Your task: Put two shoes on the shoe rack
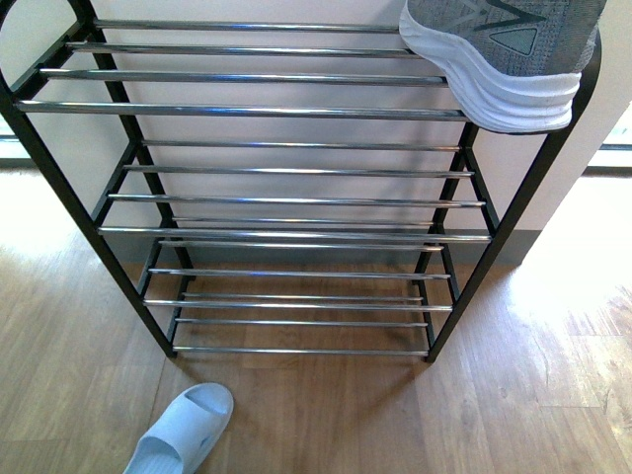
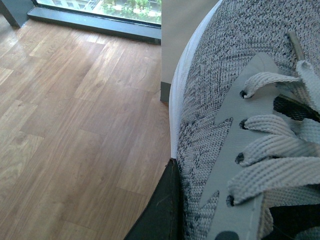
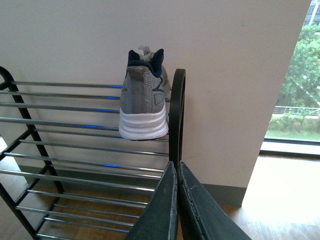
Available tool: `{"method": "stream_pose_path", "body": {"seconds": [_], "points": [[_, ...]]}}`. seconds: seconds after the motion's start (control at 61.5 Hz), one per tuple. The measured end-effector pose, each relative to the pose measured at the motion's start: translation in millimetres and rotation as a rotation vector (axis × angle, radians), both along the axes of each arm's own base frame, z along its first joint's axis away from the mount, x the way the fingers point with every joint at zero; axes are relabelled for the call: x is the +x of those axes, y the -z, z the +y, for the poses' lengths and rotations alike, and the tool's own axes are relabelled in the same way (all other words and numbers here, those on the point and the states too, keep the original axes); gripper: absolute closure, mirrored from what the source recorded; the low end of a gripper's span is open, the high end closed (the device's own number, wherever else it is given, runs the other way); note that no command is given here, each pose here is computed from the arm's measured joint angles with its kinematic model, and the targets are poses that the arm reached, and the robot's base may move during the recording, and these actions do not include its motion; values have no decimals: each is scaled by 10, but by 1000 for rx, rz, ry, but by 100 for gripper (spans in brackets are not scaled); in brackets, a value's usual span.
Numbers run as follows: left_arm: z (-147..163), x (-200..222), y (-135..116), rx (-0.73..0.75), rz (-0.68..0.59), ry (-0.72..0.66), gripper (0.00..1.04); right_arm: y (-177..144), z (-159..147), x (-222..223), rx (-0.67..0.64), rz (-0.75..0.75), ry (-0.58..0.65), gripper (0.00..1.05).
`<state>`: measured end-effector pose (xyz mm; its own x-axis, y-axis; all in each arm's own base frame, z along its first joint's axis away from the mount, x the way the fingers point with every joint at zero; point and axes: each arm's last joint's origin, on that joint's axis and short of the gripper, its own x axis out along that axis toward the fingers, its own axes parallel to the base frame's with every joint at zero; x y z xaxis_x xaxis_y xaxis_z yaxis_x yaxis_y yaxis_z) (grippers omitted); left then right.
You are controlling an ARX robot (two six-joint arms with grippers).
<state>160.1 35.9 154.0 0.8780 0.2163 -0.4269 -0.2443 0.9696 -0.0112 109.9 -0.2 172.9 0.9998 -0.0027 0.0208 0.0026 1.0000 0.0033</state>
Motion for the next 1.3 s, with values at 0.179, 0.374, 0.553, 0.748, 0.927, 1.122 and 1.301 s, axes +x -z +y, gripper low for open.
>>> {"method": "stream_pose_path", "body": {"seconds": [0.179, 0.374, 0.553, 0.748, 0.927, 1.122, 1.301], "points": [[0, 0, 0, 0, 0, 0, 102, 47, 0, -99, 0, 32, 1, 103], [0, 0, 1, -1, 0, 0, 102, 31, 0, -129, 0, 6, 0, 103], [0, 0, 0, 0, 0, 0, 102, 30, 0, -130, 0, 5, 0, 103], [0, 0, 0, 0, 0, 0, 102, 30, 0, -130, -1, 5, 0, 85], [0, 0, 0, 0, 0, 0, 102, 30, 0, -130, -1, 5, 0, 54], [3, -1, 0, 3, 1, -7, 102, 29, 1, -131, -1, 4, -4, 15], [1, 0, 1, 0, 0, -1, 102, 29, 1, -131, -1, 4, -2, 9]]}}
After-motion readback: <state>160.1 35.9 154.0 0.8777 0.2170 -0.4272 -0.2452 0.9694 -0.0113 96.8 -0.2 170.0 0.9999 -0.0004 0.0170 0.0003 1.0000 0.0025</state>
